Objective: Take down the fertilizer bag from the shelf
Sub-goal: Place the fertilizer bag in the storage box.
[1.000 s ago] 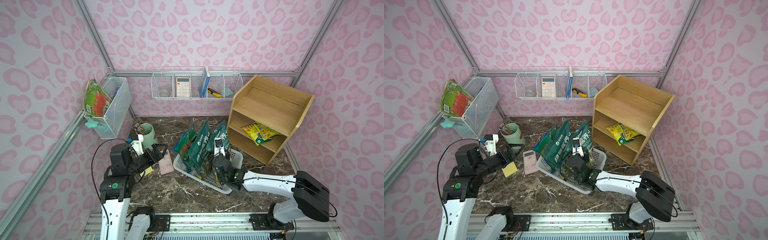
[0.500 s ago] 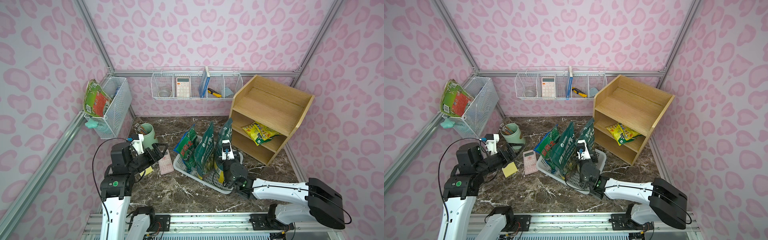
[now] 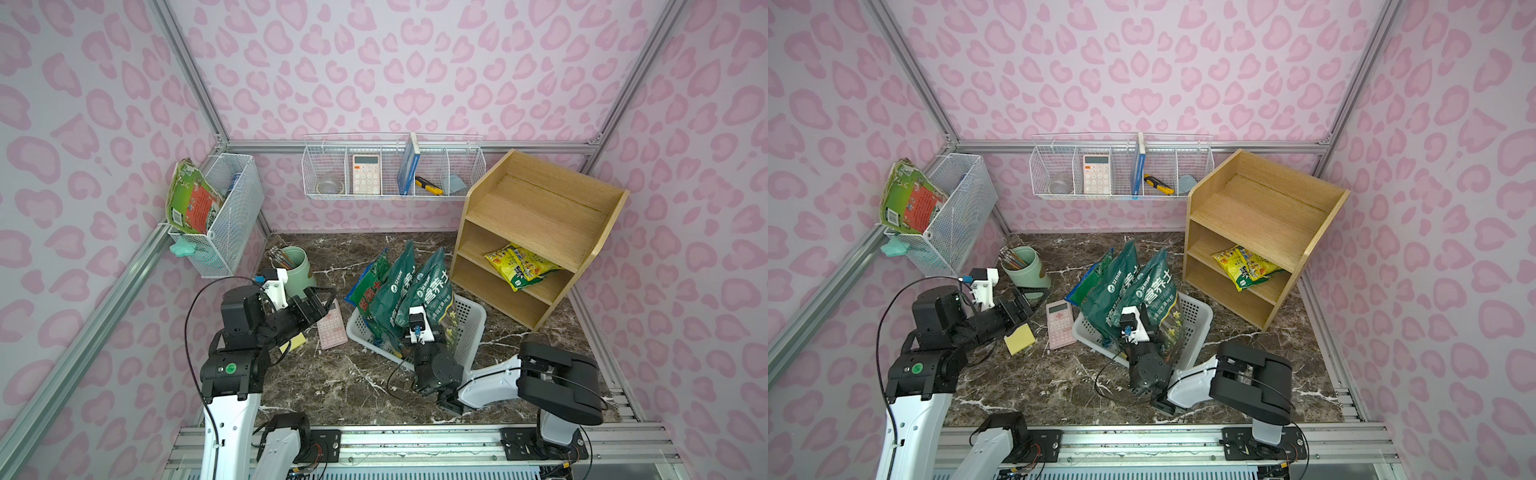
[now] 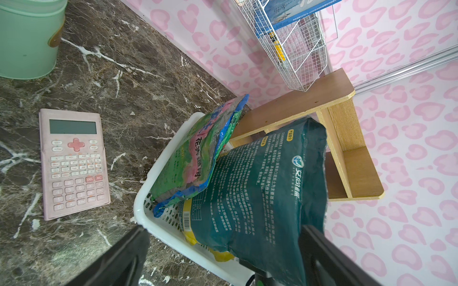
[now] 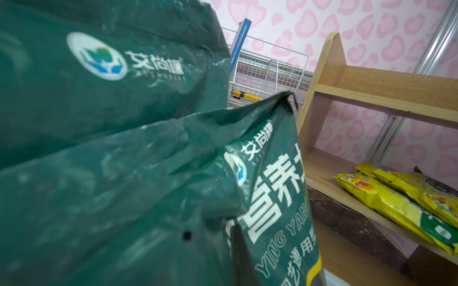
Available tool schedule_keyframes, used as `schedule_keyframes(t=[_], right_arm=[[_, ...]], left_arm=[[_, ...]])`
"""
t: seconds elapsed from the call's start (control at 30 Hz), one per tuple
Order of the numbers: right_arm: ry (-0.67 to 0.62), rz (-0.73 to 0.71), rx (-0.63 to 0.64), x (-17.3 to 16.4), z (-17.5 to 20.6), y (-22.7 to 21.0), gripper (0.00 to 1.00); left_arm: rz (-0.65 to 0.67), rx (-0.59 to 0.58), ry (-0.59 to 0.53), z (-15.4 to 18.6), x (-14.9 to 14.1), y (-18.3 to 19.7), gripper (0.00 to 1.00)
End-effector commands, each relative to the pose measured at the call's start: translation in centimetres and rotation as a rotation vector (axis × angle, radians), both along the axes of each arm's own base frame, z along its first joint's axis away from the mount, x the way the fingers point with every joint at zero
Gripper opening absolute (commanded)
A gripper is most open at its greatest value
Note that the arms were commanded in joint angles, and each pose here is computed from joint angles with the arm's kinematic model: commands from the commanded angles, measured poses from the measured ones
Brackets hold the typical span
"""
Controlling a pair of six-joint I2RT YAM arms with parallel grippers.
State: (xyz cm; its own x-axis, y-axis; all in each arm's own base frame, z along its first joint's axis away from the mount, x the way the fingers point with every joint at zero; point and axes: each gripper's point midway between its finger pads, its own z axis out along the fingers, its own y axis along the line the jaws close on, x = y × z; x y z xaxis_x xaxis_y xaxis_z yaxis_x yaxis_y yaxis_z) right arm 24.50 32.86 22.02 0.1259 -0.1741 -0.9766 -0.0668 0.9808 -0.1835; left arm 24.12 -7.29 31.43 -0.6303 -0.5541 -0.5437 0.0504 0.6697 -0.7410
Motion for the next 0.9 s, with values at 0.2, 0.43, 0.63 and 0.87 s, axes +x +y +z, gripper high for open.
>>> schedule_keyframes(t=[0.2, 0.43, 0.63, 0.87], right_arm=[[0.285, 0.225, 0.044, 0.7, -4.4, 6.6, 0.00], [0.349, 0.246, 0.090, 1.8, -4.6, 6.3, 0.05], [0.401, 0.289, 0.071, 1.7, -6.4, 7.3, 0.47], [0.375, 0.324, 0.146, 0.7, -2.0, 5.3, 0.99]], left_arm=[[-0.008, -0.002, -0.023, 0.5, 0.1, -0.1, 0.99], [-0.008, 0.000, -0.026, 0.6, 0.1, -0.1, 0.99], [-0.009, 0.002, -0.029, 0.6, 0.0, -0.1, 0.99], [-0.008, 0.005, -0.028, 0.6, 0.0, -0.1, 0.99]])
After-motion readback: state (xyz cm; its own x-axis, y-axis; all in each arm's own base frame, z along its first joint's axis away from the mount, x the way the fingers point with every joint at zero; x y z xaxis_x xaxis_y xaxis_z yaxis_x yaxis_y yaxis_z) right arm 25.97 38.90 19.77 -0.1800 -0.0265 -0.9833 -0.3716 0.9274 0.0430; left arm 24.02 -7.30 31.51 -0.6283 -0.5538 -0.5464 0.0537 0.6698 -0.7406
